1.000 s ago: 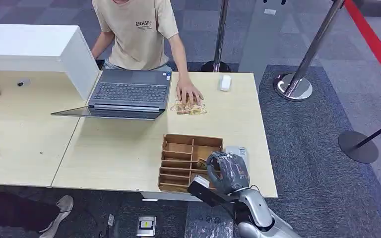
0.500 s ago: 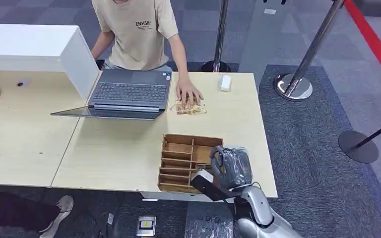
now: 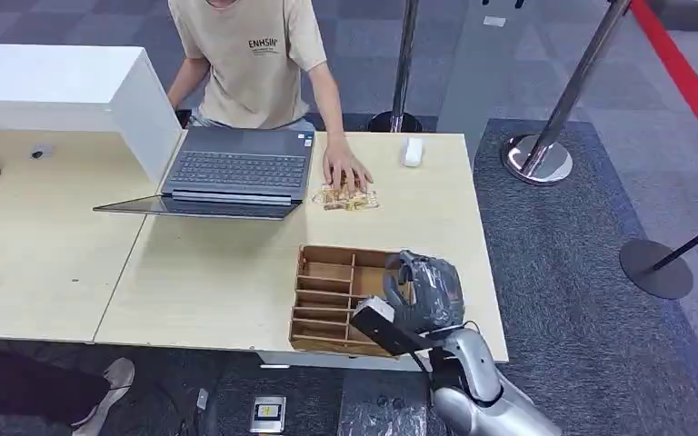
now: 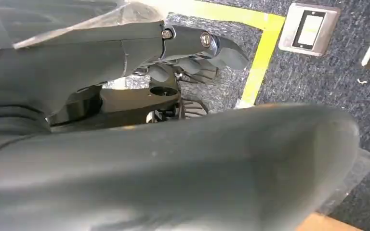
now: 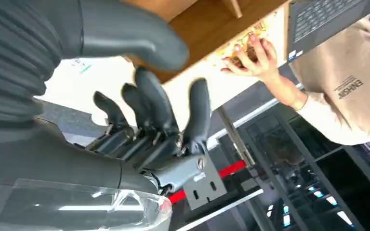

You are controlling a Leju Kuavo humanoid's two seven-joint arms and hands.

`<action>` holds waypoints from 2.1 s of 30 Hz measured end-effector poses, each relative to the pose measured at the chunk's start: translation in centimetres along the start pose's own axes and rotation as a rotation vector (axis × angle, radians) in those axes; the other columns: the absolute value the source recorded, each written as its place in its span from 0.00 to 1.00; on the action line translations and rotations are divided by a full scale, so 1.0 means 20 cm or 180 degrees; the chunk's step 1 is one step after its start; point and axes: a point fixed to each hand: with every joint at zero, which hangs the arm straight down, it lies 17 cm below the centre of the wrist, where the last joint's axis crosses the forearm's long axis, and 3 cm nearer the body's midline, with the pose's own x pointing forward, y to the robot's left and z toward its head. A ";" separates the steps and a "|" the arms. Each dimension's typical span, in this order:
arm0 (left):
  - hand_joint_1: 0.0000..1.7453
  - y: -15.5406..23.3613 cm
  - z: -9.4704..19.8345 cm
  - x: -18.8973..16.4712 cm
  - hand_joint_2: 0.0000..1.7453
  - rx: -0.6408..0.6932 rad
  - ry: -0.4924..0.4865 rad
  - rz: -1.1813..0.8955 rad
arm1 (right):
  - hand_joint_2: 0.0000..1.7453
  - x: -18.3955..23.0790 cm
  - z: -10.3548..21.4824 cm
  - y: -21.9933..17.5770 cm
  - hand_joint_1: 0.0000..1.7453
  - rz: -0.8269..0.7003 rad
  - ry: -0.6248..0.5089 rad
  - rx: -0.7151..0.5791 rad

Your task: Pass the card to the sensor for recognition and then transmit it.

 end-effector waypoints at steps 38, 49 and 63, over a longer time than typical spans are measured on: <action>0.00 0.00 0.00 0.02 0.00 -0.0001 -0.0057 -0.0011 | 1.00 0.04 0.01 -0.09 0.29 -0.0177 0.0030 0.0032; 0.00 0.00 0.00 0.02 0.00 -0.0003 -0.0046 -0.0018 | 1.00 -0.01 0.05 0.02 0.46 -0.0225 0.0110 0.0178; 0.00 0.00 0.00 0.01 0.00 0.0001 -0.0021 -0.0032 | 1.00 -0.07 0.12 0.16 0.20 -0.0245 0.0208 0.0341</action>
